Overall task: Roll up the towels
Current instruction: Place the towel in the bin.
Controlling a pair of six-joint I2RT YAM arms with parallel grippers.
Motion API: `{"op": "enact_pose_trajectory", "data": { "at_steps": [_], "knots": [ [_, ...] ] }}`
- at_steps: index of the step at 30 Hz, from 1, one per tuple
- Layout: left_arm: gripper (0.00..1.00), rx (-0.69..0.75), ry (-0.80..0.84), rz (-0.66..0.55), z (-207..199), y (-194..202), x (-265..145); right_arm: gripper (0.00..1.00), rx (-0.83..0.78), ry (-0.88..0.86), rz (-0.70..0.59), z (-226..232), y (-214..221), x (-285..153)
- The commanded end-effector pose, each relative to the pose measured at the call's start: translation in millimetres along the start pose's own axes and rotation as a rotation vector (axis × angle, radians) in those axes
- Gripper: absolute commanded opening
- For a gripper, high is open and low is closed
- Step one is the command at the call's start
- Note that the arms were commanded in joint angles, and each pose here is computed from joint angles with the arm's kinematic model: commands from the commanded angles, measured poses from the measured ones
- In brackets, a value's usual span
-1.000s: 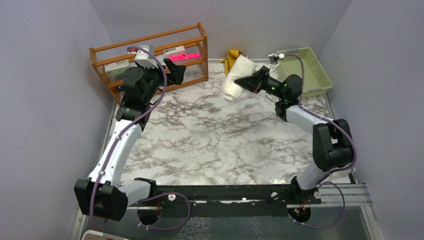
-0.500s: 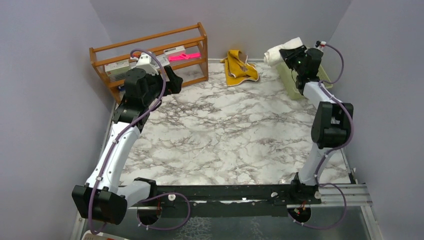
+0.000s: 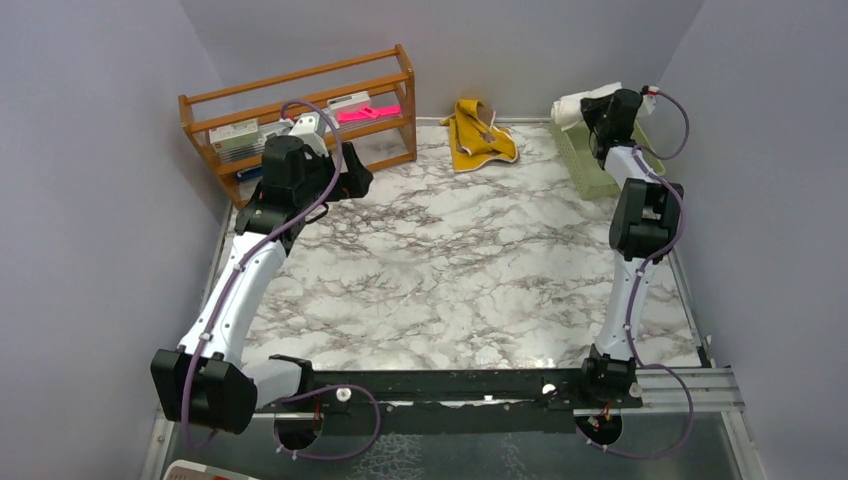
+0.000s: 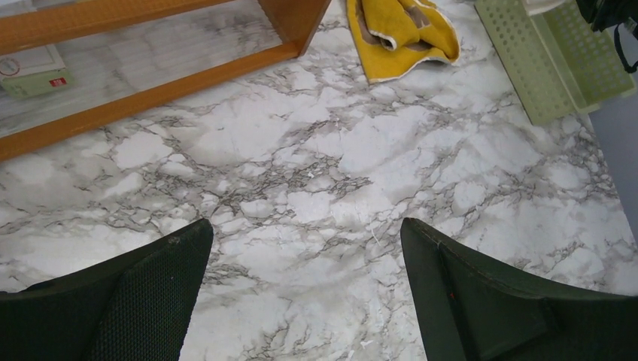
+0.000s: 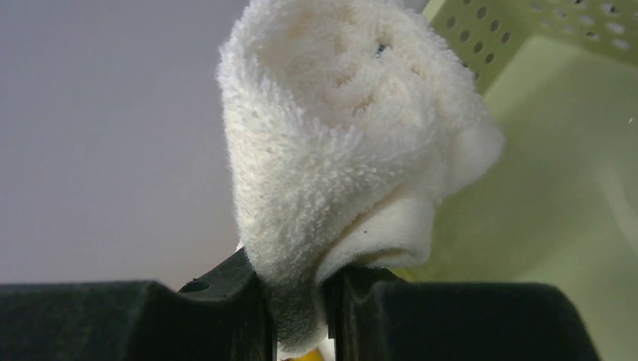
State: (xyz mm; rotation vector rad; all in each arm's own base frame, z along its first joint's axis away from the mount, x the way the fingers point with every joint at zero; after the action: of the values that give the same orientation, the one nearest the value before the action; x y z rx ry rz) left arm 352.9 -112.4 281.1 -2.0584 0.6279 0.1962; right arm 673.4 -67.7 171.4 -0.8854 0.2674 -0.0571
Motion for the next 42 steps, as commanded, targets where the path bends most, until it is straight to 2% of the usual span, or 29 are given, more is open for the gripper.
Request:
{"op": "enact_pose_trajectory", "data": {
  "at_steps": [1,7,14,15,16,18,22,25,33,42],
  "knots": [
    [0.99,0.023,0.039,0.048,-6,0,8,0.01,-0.022,0.055,-0.059,-32,-6,29],
    [0.99,0.041,0.031,0.086,-3,4,19,0.01,0.010,0.086,-0.030,-62,3,43],
    [0.99,0.036,0.032,0.128,1,12,31,0.01,-0.010,0.092,0.011,-76,13,49],
    [0.99,0.036,0.038,0.133,0,13,32,0.03,-0.015,0.076,0.017,-75,14,49],
    [0.99,0.035,0.043,0.141,-1,15,34,0.16,-0.022,0.056,0.022,-73,14,49],
    [0.99,0.064,0.042,0.153,-8,18,37,0.55,-0.046,0.011,0.036,-64,13,48],
    [0.99,0.161,-0.031,0.184,-28,38,53,0.86,-0.064,0.029,0.040,-58,1,40],
    [0.99,0.184,-0.054,0.200,-49,57,71,0.99,-0.055,0.104,0.054,-62,-7,28],
    [0.97,0.171,-0.007,0.178,-92,80,151,1.00,0.015,0.237,0.127,-62,-15,-18],
    [0.95,0.267,0.036,0.132,-128,106,274,1.00,0.008,0.125,0.144,-17,-42,-69]
  ]
}}
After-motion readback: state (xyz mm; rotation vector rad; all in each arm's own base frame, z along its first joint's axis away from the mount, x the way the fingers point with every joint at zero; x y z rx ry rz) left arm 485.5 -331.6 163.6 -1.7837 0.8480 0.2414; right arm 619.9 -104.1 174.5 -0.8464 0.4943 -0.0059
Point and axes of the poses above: each gripper's point midway between its finger pads, its own x axis out along the fingers, its own z axis along the line the jaws close on, y = z × x, the point moved 1 cm from there along -x, back along the fingers, and after that the axes turned 13 degrees about -x, right-handed, at the moved point
